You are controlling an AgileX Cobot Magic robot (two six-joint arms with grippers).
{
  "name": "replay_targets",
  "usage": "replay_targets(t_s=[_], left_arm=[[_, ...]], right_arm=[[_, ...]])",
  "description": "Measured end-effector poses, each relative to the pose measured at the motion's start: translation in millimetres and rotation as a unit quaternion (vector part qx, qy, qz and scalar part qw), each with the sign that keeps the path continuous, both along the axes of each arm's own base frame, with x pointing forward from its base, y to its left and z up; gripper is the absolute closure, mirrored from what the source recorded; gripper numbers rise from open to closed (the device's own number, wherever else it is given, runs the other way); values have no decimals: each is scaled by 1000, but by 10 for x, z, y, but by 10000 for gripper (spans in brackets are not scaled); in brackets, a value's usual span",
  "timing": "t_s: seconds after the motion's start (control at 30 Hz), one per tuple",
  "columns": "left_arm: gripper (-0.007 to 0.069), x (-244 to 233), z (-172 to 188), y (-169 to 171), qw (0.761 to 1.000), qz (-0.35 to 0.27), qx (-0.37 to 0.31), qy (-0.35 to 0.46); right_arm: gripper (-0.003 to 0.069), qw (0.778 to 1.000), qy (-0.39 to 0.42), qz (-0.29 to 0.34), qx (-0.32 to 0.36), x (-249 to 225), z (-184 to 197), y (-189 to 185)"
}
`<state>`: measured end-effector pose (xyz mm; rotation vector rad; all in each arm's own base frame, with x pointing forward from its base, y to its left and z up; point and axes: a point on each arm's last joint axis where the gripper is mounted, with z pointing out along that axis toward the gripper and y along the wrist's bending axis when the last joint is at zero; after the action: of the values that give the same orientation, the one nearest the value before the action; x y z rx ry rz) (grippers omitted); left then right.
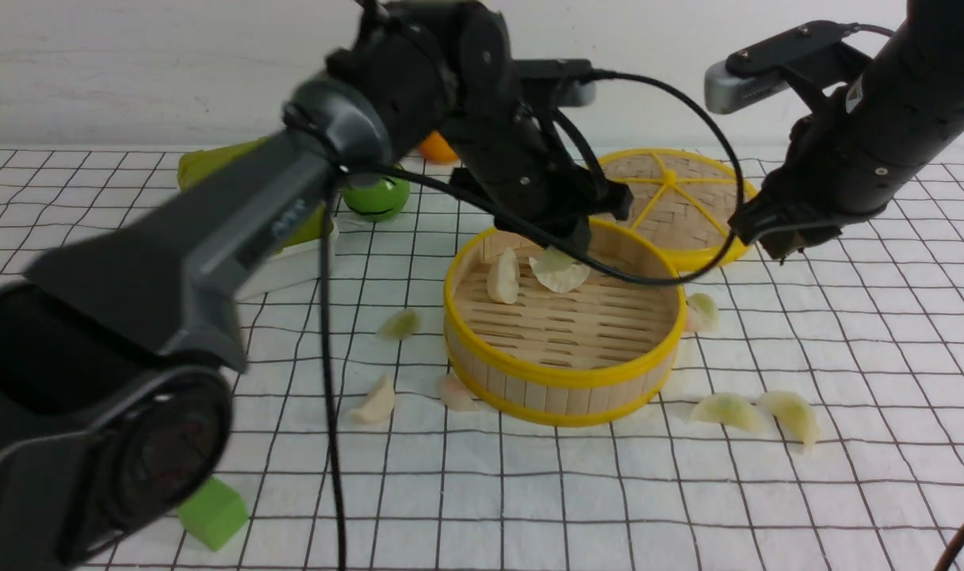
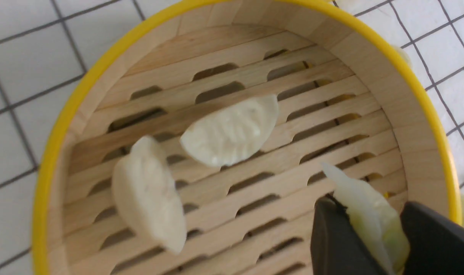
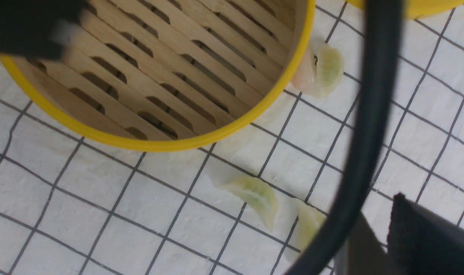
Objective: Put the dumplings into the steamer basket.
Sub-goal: Use the left arm to put the dumpling into the steamer, then use the right arm to grab a dumpling
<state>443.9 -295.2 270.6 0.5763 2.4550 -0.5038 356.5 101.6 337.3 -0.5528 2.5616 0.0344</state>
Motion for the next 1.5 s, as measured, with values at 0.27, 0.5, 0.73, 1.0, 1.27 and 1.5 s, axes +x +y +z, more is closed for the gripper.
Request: replay_targets(t_s=[0.27, 0.5, 0.73, 1.0, 1.27, 1.5], left_arm=[[420, 195, -560, -253, 997, 54, -45, 31], [420, 169, -657, -392, 996, 59, -61, 26], [400, 150, -632, -490, 993, 88, -76, 4], [217, 131, -773, -598, 994, 87, -67, -13], [176, 21, -206, -517, 995, 78, -54, -29], [176, -257, 720, -262, 994, 53, -38, -84]], right_arm=[[503, 1000, -2, -8, -2, 18, 1, -57], [503, 1000, -9, -22, 0, 57, 9, -159], [503, 1000, -9, -24, 4, 65, 4, -165], [495, 1000, -5, -24, 3, 58, 0, -166], [459, 999, -12, -38, 8, -5, 111, -277], [395, 994, -61, -81, 40, -152, 425, -587]])
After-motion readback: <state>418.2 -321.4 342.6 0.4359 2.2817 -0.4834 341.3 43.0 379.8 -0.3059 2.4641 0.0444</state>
